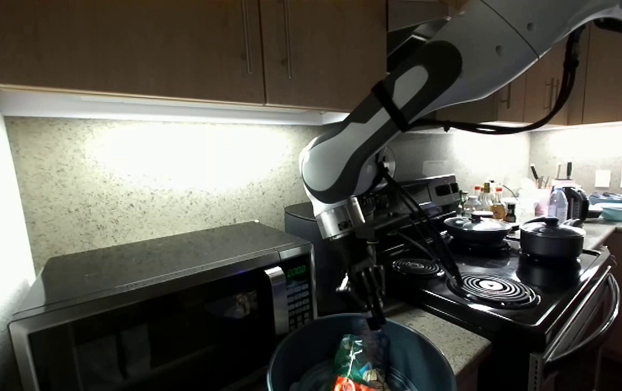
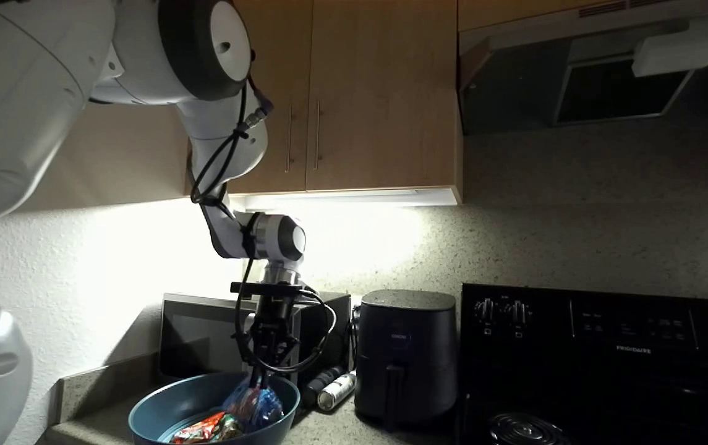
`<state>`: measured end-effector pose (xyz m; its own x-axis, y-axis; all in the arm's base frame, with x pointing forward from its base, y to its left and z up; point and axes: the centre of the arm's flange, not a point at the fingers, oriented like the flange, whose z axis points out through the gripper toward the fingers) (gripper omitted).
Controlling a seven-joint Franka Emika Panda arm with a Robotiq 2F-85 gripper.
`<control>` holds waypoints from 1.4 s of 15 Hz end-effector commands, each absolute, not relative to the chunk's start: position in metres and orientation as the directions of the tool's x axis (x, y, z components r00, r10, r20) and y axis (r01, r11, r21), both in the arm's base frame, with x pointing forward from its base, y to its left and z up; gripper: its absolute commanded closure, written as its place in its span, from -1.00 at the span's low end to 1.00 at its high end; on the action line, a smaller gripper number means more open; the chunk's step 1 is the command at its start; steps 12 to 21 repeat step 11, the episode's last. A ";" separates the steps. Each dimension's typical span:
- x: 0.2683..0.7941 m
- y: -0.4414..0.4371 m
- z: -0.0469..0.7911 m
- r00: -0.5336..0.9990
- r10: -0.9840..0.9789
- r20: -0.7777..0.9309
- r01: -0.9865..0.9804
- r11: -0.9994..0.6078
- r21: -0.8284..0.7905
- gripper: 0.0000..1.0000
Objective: Put the packets in the bowl
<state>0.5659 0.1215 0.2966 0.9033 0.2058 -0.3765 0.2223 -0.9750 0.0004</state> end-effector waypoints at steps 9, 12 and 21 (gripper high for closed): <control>0.567 0.122 0.295 0.905 0.210 -0.369 0.230 -0.973 0.009 -0.38; 0.567 0.122 0.295 0.905 0.210 -0.370 0.230 -0.973 0.009 -0.38; 0.567 0.122 0.295 0.905 0.210 -0.370 0.230 -0.973 0.009 -0.38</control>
